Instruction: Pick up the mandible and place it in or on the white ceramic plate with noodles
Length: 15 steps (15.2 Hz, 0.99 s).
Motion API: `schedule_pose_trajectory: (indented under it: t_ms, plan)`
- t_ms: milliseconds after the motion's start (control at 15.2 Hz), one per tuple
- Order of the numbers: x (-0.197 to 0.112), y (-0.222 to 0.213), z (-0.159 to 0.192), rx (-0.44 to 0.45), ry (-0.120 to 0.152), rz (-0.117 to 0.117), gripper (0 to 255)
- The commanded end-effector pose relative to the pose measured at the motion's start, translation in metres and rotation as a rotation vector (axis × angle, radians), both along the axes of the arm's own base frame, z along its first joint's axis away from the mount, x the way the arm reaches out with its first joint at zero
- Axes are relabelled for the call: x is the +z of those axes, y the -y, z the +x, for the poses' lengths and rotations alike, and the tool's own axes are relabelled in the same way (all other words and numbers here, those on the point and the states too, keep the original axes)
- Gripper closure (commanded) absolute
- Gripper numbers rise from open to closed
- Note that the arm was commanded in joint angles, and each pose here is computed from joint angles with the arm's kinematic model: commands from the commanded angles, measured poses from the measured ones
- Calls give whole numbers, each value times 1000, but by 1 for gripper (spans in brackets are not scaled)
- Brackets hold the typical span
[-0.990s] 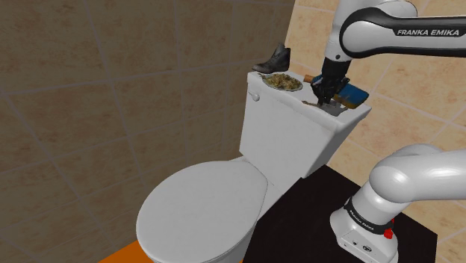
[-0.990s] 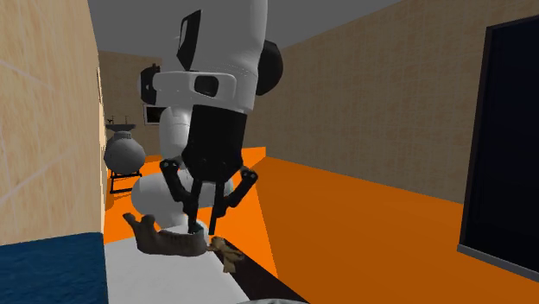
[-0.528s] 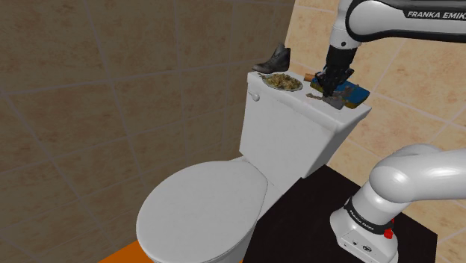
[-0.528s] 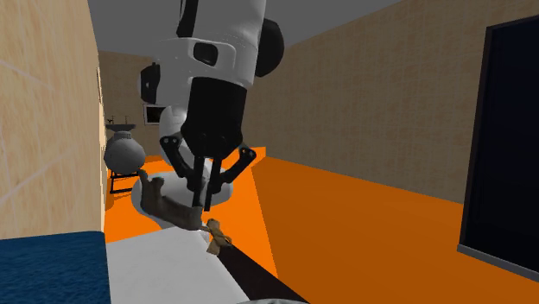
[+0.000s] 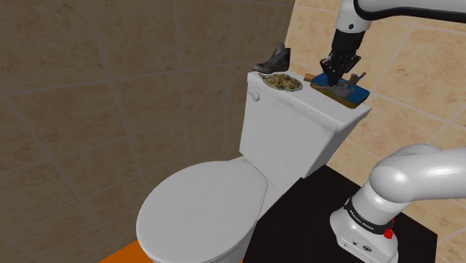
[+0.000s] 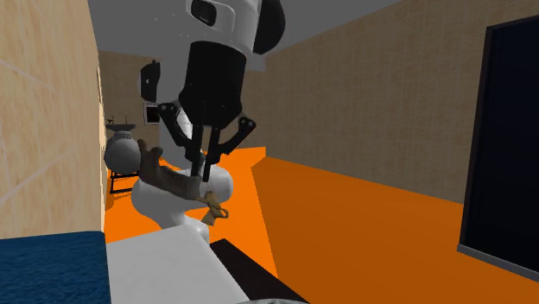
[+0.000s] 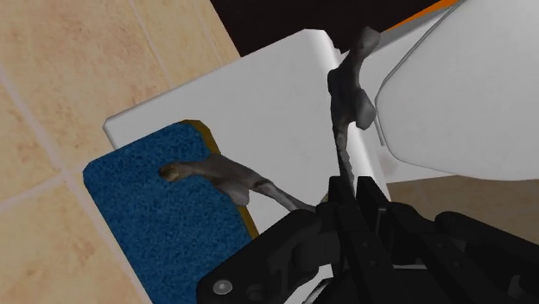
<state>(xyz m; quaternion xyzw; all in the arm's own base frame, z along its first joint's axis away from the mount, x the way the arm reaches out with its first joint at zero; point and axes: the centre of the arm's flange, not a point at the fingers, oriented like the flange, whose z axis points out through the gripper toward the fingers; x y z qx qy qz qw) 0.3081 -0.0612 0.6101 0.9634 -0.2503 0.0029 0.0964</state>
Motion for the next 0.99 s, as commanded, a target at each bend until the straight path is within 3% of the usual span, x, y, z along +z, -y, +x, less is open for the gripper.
schedule_pose_trajectory:
  t_ms: [0, 66, 924]
  plan:
    - [10, 0, 1, 0, 0, 0, 255]
    - [16, 0, 1, 0, 0, 0, 255]
    - [10, 34, 169, 0, 0, 0, 255]
